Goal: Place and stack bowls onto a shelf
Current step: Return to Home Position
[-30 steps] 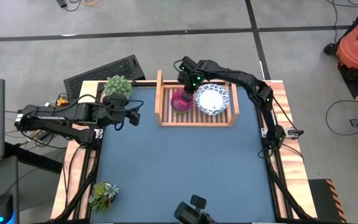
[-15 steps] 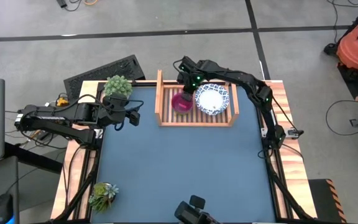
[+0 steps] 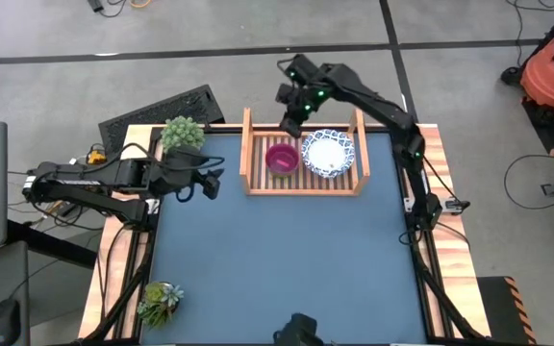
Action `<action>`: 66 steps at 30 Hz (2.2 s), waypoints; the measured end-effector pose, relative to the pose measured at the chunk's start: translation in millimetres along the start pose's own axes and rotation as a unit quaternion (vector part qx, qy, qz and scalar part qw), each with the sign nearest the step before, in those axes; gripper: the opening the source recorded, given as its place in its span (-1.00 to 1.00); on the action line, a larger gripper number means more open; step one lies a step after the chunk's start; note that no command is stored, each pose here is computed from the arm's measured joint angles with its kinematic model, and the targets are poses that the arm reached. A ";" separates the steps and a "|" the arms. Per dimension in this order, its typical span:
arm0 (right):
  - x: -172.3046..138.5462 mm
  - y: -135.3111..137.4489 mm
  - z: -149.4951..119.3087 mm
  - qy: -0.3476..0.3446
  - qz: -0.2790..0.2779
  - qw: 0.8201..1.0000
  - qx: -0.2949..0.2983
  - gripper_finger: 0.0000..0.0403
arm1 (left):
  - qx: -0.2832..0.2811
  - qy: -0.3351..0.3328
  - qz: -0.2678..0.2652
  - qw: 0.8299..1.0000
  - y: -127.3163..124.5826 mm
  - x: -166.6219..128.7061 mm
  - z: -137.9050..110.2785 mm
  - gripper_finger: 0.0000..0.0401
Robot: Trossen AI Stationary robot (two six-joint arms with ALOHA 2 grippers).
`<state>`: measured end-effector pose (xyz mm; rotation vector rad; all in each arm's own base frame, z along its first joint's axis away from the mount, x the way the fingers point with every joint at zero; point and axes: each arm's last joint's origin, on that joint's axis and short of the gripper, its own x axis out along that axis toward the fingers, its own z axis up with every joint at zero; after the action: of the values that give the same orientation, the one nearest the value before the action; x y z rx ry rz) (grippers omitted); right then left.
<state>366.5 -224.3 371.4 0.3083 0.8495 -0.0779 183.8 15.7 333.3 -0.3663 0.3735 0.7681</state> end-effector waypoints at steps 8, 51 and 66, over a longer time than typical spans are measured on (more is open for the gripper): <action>-94.1 58.7 -13.7 -0.044 0.007 0.999 -0.031 -0.66 | 0.045 -0.037 -0.008 0.998 2.2 -13.6 16.3 0.37; -183.9 140.5 -326.6 -0.464 0.062 0.880 -0.087 -0.66 | 0.008 -0.184 -0.264 0.947 82.3 -61.1 -57.8 0.37; -96.8 117.9 -355.8 -0.433 0.135 0.891 -0.010 -0.66 | -0.051 -0.151 -0.309 0.937 85.9 -28.9 -110.9 0.37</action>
<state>66.4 -11.0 251.7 0.3283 -0.0864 0.0553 81.1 5.6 233.9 -0.4262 -0.0803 0.2152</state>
